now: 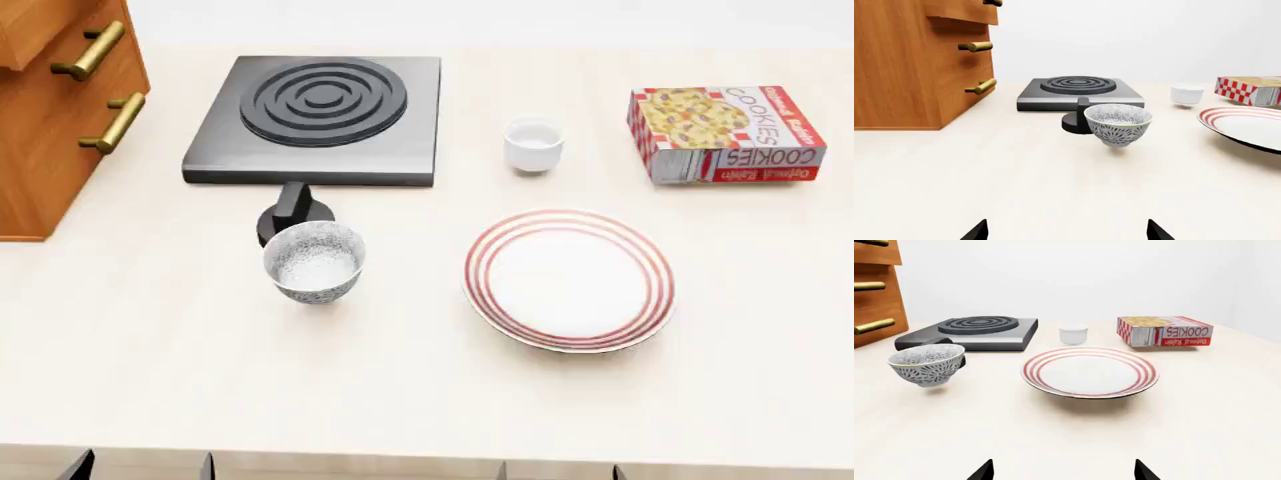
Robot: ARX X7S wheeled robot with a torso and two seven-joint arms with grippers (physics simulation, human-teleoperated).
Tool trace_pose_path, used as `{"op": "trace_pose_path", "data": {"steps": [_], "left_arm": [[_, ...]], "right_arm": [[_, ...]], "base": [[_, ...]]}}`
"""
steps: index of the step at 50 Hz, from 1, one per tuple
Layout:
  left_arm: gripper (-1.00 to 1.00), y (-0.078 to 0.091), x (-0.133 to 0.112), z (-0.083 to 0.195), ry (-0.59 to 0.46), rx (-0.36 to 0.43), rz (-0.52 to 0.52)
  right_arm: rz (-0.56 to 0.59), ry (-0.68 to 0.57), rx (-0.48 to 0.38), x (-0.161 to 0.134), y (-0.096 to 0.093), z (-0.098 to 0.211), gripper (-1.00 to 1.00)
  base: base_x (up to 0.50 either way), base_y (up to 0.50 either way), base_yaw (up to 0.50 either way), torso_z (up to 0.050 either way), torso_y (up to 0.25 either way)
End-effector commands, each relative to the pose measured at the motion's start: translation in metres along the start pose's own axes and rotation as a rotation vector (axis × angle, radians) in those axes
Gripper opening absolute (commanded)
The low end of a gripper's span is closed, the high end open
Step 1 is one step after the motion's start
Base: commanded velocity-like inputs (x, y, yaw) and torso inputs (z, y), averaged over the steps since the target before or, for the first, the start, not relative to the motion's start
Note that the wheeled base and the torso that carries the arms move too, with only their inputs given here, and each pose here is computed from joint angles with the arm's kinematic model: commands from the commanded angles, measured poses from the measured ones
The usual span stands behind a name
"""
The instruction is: Pick the akita bowl on the wooden cabinet and place it on the plate.
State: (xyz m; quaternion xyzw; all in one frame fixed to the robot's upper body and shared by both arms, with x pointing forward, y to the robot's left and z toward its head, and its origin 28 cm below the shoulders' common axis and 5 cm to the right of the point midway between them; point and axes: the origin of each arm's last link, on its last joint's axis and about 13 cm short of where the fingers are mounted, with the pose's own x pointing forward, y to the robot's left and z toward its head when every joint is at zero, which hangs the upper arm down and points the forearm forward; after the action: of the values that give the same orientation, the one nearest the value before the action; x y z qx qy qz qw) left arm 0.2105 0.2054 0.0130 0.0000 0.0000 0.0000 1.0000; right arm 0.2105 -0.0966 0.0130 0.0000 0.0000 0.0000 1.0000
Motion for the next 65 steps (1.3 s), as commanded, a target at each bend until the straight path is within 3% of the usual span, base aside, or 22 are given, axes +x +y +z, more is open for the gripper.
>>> {"op": "trace_pose_path", "data": {"steps": [1, 14, 16, 19, 26, 28, 36, 45, 50, 54, 58, 59, 65], "left_arm": [[1.00, 0.000, -0.001, -0.001, 0.008, 0.027, 0.000], [1.00, -0.003, 0.003, -0.003, 0.052, 0.124, 0.092], [1.00, -0.001, 0.003, 0.000, 0.028, 0.083, 0.111], [1.00, -0.002, 0.003, 0.005, -0.031, 0.042, 0.050], [1.00, -0.001, 0.002, 0.014, -0.049, 0.067, 0.061], [1.00, -0.001, 0.000, 0.026, -0.050, -0.011, 0.034], [1.00, -0.006, -0.004, 0.060, -0.144, 0.029, 0.030], [1.00, -0.006, -0.002, 0.081, -0.194, 0.014, 0.026], [1.00, -0.010, -0.002, 0.102, -0.255, 0.006, 0.008], [1.00, -0.011, -0.004, 0.113, -0.289, -0.044, -0.009], [1.00, -0.010, 0.000, 0.115, -0.297, -0.055, 0.001], [1.00, -0.010, 0.002, 0.114, -0.299, -0.074, 0.006], [1.00, -0.014, -0.005, 0.120, -0.291, -0.037, 0.044]], "right_arm": [[-0.009, 0.002, -0.008, -0.001, 0.000, 0.000, 1.00], [-0.022, 0.013, -0.041, 0.000, 0.002, 0.000, 1.00], [-0.031, 0.001, -0.045, 0.000, 0.003, 0.004, 1.00], [-0.106, -0.009, -0.061, 0.001, 0.002, 0.014, 1.00], [-0.027, -0.066, -0.012, -0.005, 0.006, 0.046, 1.00], [-0.019, -0.097, 0.008, -0.008, 0.008, 0.057, 1.00], [0.034, -0.184, 0.065, -0.021, 0.011, 0.095, 1.00], [0.036, -0.260, 0.051, -0.024, 0.013, 0.113, 1.00], [0.025, -0.344, -0.040, -0.030, 0.017, 0.130, 1.00], [0.078, -0.355, -0.015, -0.037, 0.019, 0.140, 1.00], [0.142, -0.346, 0.018, -0.040, 0.021, 0.141, 1.00], [0.107, -0.371, -0.025, -0.041, 0.021, 0.139, 1.00], [0.118, -0.400, -0.024, -0.049, 0.023, 0.148, 1.00]], "base": [[0.00, 0.00, 0.00, 0.000, 0.000], [0.00, 0.00, 0.00, 0.000, 0.000], [0.00, 0.00, 0.00, 0.000, 0.000], [0.00, 0.00, 0.00, 0.000, 0.000], [0.00, 0.00, 0.00, 0.000, 0.000], [0.00, 0.00, 0.00, 0.000, 0.000], [0.00, 0.00, 0.00, 0.000, 0.000], [0.00, 0.00, 0.00, 0.000, 0.000], [0.00, 0.00, 0.00, 0.000, 0.000], [0.00, 0.00, 0.00, 0.000, 0.000], [0.00, 0.00, 0.00, 0.000, 0.000], [0.00, 0.00, 0.00, 0.000, 0.000], [0.00, 0.00, 0.00, 0.000, 0.000]]}}
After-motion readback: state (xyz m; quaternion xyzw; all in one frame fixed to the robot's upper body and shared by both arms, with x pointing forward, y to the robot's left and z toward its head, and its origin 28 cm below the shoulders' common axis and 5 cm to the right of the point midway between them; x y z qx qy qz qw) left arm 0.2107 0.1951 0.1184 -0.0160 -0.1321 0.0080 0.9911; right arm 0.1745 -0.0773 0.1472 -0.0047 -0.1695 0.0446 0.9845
